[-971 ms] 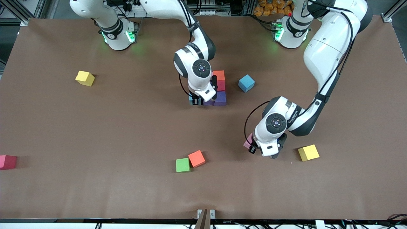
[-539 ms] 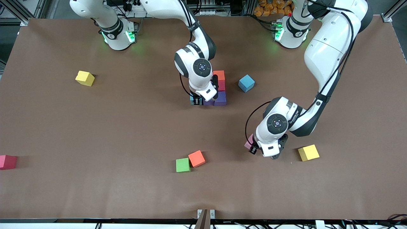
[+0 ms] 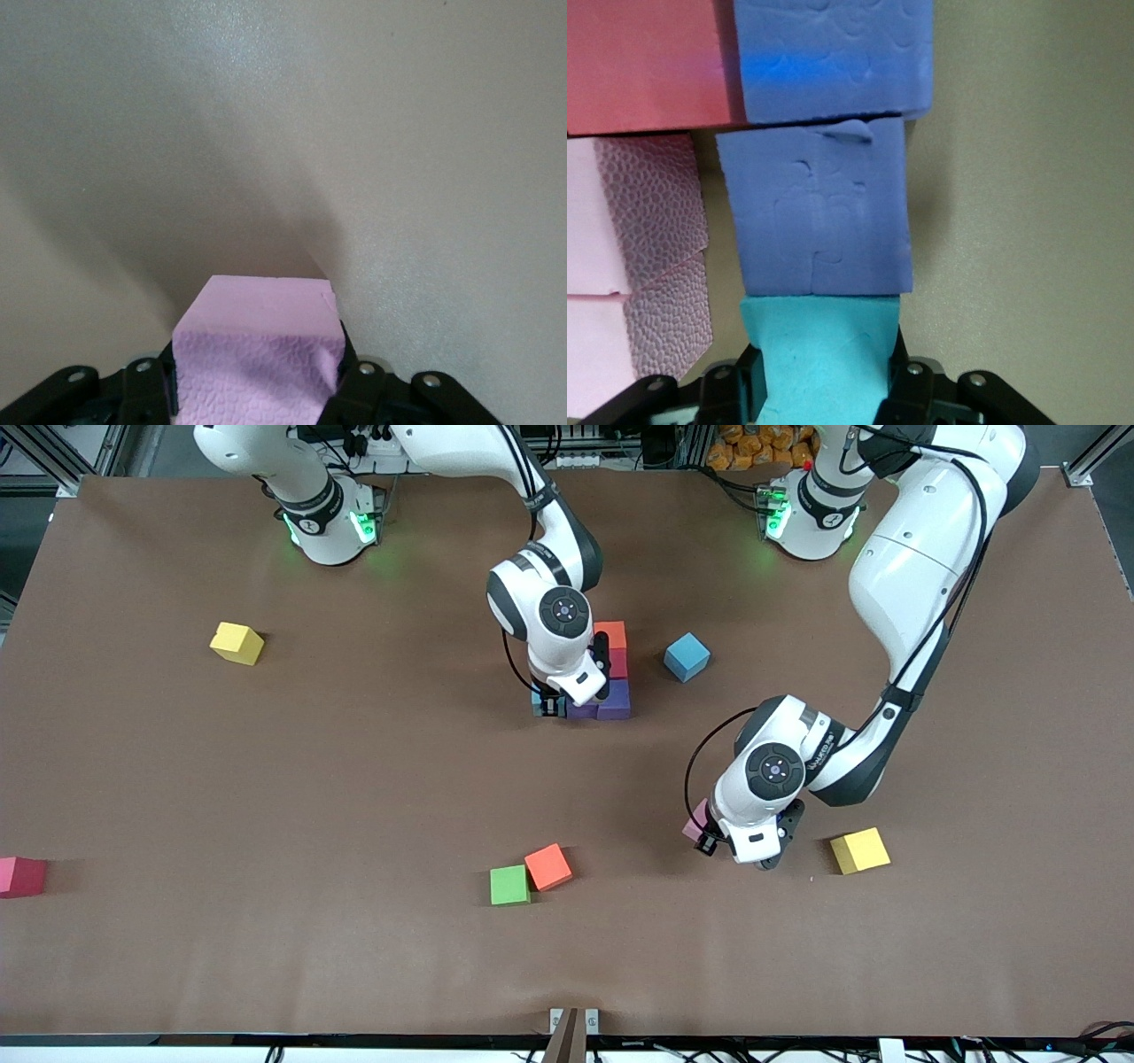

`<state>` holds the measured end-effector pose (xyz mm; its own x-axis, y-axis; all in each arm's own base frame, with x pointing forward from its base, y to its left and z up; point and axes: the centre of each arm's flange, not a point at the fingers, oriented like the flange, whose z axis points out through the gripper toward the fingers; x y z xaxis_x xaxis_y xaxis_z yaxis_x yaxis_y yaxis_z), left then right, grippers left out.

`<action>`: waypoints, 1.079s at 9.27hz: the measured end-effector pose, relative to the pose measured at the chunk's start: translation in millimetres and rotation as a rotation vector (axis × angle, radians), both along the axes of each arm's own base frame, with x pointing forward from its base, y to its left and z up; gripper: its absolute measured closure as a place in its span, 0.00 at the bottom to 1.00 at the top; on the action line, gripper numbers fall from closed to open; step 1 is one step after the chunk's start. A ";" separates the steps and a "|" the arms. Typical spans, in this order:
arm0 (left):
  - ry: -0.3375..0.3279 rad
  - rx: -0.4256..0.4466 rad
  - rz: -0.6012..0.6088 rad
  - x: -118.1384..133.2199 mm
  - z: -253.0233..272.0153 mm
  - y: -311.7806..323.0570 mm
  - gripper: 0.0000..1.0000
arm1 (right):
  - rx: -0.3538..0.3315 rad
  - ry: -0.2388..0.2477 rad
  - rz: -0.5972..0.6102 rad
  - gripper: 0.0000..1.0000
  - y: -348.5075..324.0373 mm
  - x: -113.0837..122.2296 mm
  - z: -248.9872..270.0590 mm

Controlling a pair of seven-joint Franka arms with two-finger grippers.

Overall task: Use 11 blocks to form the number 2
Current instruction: 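Press the cyan cube under the purple cubes with the right gripper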

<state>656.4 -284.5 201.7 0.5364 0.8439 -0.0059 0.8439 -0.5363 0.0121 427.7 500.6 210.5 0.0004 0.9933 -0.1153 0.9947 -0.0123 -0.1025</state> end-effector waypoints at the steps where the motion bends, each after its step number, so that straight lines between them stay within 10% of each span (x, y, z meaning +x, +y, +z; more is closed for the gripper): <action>1: 0.000 0.000 -0.020 0.0 0.0 0.0 0.39 | 0.000 0.000 -0.006 0.47 -0.9 1.1 0.0; 10: -0.017 -0.011 -0.244 1.2 7.7 -8.0 0.39 | 0.006 -0.011 -0.038 0.36 2.4 -0.6 -0.6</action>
